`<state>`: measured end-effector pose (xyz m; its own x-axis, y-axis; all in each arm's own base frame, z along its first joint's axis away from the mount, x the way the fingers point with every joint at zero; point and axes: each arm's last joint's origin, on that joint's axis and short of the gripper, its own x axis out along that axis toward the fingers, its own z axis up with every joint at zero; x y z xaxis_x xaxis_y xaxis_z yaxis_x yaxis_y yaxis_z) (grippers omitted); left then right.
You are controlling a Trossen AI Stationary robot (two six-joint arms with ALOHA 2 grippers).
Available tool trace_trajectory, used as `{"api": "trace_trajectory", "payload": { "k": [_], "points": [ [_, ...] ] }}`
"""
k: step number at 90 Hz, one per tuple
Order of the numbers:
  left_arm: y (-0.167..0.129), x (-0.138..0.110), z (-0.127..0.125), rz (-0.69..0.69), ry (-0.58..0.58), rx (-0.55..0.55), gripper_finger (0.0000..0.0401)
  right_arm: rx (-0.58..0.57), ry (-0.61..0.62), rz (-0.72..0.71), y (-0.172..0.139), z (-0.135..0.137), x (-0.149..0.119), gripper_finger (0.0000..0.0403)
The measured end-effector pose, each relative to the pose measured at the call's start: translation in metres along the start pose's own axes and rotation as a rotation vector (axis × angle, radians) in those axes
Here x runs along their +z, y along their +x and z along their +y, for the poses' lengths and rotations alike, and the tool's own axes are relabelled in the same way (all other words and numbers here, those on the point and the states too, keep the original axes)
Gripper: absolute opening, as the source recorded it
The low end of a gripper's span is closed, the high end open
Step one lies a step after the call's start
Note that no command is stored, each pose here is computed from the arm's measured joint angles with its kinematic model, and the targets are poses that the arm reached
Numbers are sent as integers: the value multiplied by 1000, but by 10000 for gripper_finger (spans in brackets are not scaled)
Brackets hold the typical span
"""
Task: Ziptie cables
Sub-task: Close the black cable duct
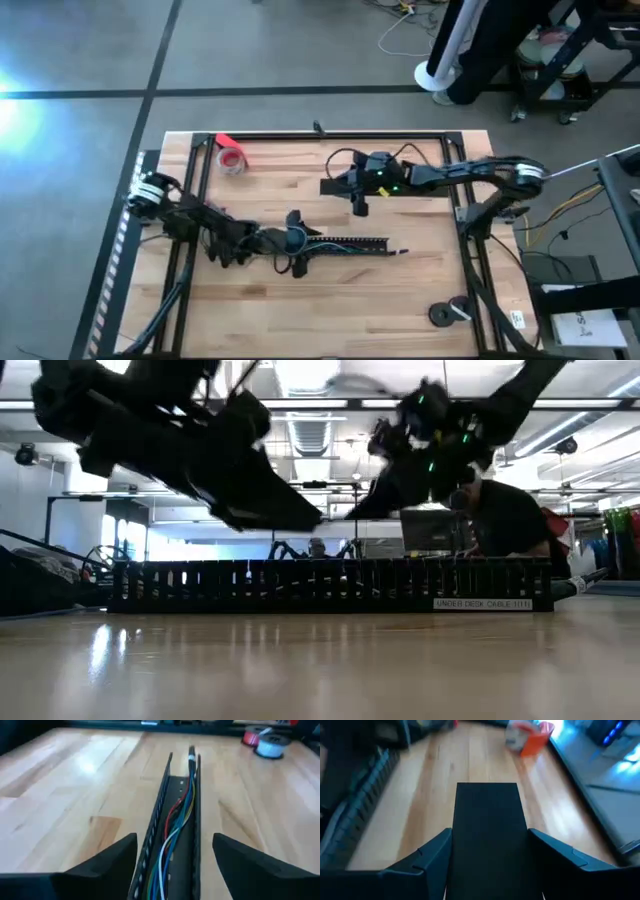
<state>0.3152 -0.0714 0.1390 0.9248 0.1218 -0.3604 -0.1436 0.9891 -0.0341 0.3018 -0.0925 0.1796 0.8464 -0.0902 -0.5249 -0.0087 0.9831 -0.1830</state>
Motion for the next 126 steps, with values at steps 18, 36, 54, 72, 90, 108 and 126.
{"api": "trace_trajectory", "payload": {
  "k": [18, 36, 54, 72, 90, 108, 126],
  "points": [
    [30, 2, -9, 25, 44, 11, 257, 0, -7, -22, -39, 3, 20, 214],
    [50, 9, 0, 98, 26, 44, 296, 7, 13, -1, -55, 6, 22, 214],
    [78, 1, 1, 226, 40, -26, 326, 42, 29, 44, -52, 14, 19, 214],
    [84, -6, 6, 298, 38, -40, 294, 81, 46, 68, -51, 25, 19, 214],
    [54, -13, 1, 408, 59, -77, 226, 122, 48, 130, -53, 36, 16, 214],
    [6, -23, 0, 458, 47, -111, 246, 169, 36, 136, -50, 56, 15, 214],
    [-30, -25, 12, 484, -14, -66, 311, 188, 40, 89, -49, 80, 18, 214]
  ]
}}
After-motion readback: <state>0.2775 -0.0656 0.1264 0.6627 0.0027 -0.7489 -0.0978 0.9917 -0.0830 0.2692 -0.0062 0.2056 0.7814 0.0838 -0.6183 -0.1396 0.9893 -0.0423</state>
